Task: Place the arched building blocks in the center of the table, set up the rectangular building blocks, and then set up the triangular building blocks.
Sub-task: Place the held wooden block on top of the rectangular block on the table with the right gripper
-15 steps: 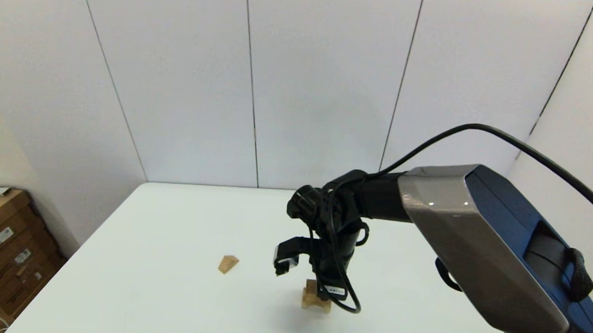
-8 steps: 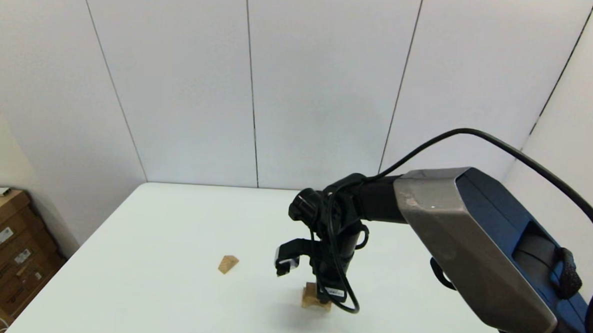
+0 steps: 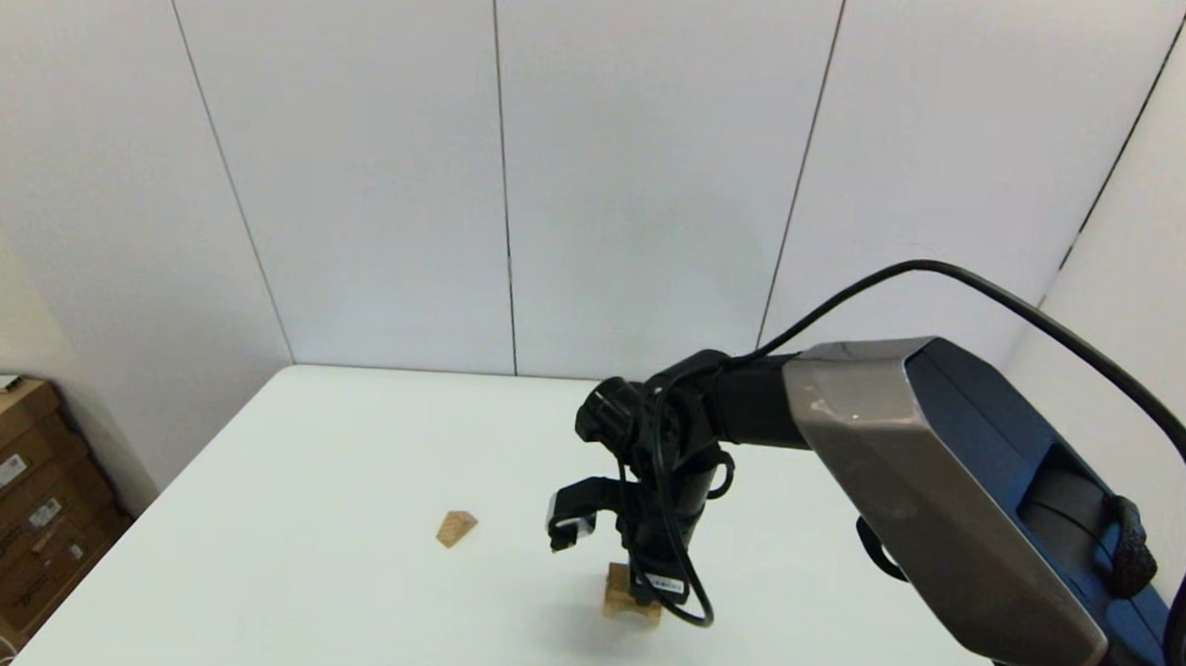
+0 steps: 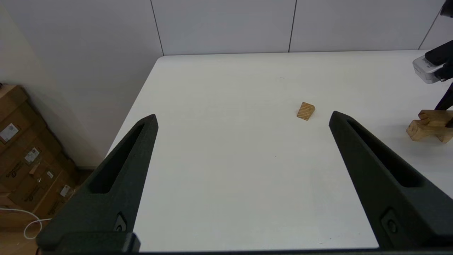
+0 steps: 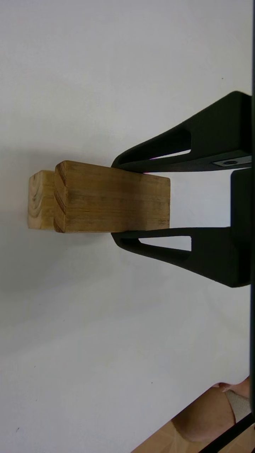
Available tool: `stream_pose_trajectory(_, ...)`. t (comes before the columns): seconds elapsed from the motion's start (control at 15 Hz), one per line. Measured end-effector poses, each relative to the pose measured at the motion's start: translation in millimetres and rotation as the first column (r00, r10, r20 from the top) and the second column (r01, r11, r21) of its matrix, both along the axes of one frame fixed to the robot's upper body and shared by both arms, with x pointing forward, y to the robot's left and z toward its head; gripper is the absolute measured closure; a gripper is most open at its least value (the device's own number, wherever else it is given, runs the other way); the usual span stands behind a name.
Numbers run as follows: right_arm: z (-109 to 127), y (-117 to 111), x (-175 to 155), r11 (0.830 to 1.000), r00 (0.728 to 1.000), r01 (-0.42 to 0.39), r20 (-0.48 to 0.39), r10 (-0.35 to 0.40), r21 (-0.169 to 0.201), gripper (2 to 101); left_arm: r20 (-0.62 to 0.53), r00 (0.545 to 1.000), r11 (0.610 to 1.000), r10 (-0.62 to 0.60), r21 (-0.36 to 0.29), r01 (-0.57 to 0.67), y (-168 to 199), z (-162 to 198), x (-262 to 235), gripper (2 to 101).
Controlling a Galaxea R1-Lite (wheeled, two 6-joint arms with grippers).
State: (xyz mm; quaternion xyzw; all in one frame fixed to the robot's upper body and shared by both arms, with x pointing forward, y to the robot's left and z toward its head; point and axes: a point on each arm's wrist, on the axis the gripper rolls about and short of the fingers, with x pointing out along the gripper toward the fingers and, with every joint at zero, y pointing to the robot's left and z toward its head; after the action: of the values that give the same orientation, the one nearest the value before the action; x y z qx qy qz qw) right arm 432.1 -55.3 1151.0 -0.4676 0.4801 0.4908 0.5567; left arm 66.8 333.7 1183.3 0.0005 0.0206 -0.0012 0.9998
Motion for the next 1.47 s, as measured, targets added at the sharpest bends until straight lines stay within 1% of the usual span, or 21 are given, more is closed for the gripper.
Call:
stream_pose_trajectory(0.93,-1.2,1.4,-1.0,1.000,1.000,-0.003,-0.002,0.003,-0.002,78.0,0.000,1.000,1.000,0.000,-0.001,0.000,0.0,0.0,0.0,5.4)
stream_pose_trajectory(1.27,-5.1,1.7,-0.7,1.000,1.000,-0.004,-0.008,0.004,-0.007,78.0,0.000,1.000,1.000,0.000,-0.001,0.000,0.0,0.0,0.0,5.4)
stream_pose_trajectory(1.47,-6.1,2.1,-0.9,1.000,1.000,-0.007,-0.015,0.007,-0.002,78.1,0.000,1.000,1.000,0.001,0.000,-0.001,0.0,0.0,0.0,5.4)
